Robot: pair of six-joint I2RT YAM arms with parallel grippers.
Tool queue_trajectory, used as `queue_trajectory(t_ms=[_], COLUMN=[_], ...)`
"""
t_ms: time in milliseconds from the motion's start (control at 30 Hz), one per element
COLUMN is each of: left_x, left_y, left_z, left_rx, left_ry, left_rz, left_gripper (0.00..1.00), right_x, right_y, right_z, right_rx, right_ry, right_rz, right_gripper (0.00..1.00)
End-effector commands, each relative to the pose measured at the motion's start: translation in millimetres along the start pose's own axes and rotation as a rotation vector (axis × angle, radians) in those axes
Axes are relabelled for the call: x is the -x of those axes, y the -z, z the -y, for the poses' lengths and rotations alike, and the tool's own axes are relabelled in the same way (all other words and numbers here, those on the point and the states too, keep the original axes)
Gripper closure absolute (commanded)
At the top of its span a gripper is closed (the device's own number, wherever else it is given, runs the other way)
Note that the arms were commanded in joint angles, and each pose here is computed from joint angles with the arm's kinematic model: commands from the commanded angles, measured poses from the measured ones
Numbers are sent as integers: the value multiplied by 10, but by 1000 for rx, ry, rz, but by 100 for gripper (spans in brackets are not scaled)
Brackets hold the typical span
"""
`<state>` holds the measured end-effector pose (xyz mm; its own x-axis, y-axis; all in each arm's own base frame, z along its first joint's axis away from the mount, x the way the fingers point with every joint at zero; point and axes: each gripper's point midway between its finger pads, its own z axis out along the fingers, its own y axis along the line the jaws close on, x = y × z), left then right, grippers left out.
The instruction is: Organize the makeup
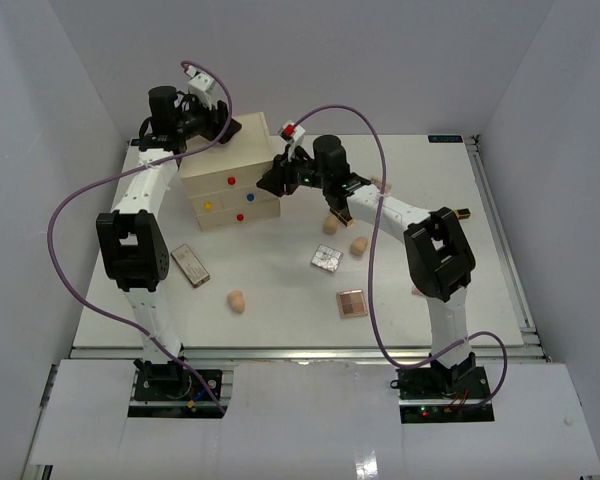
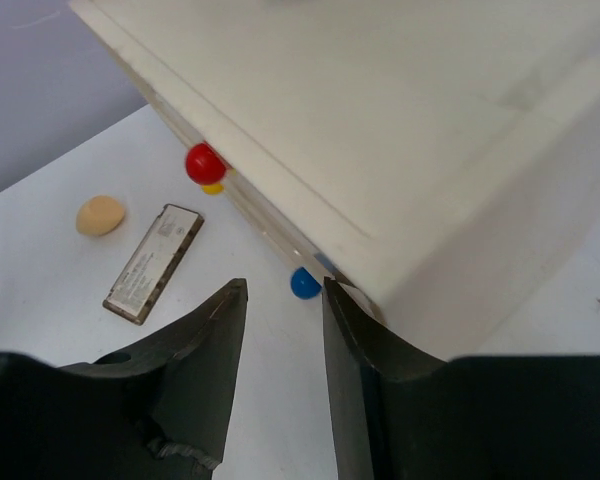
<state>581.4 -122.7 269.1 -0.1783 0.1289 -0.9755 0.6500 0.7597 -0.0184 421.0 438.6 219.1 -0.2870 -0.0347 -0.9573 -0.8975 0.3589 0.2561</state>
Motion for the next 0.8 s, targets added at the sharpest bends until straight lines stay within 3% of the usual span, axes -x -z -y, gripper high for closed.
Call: queue_trajectory(t_ms=[0,167,367,500,767], left_x=[-652,-283,-271,-306,571], left_y=[26,45,128,164,327], left_z=[635,362,164,73,156], left_rx=[-157,-19,28,73,44], left_ry=[352,318,342,304,217], left_rz=[-258,-199,-201,-205,-17], left_gripper=[25,19,19,19,19], right_x=[243,291,356,371,90], right_y=[327,518,834,1082,1309], right_z=[546,712,139,-165,-505], right_rx=[-227,-278,24,145,260], right_ry=[54,107,220,255,197], right_rz=[58,57,44,47,4], right_gripper=[51,46,31,27,28])
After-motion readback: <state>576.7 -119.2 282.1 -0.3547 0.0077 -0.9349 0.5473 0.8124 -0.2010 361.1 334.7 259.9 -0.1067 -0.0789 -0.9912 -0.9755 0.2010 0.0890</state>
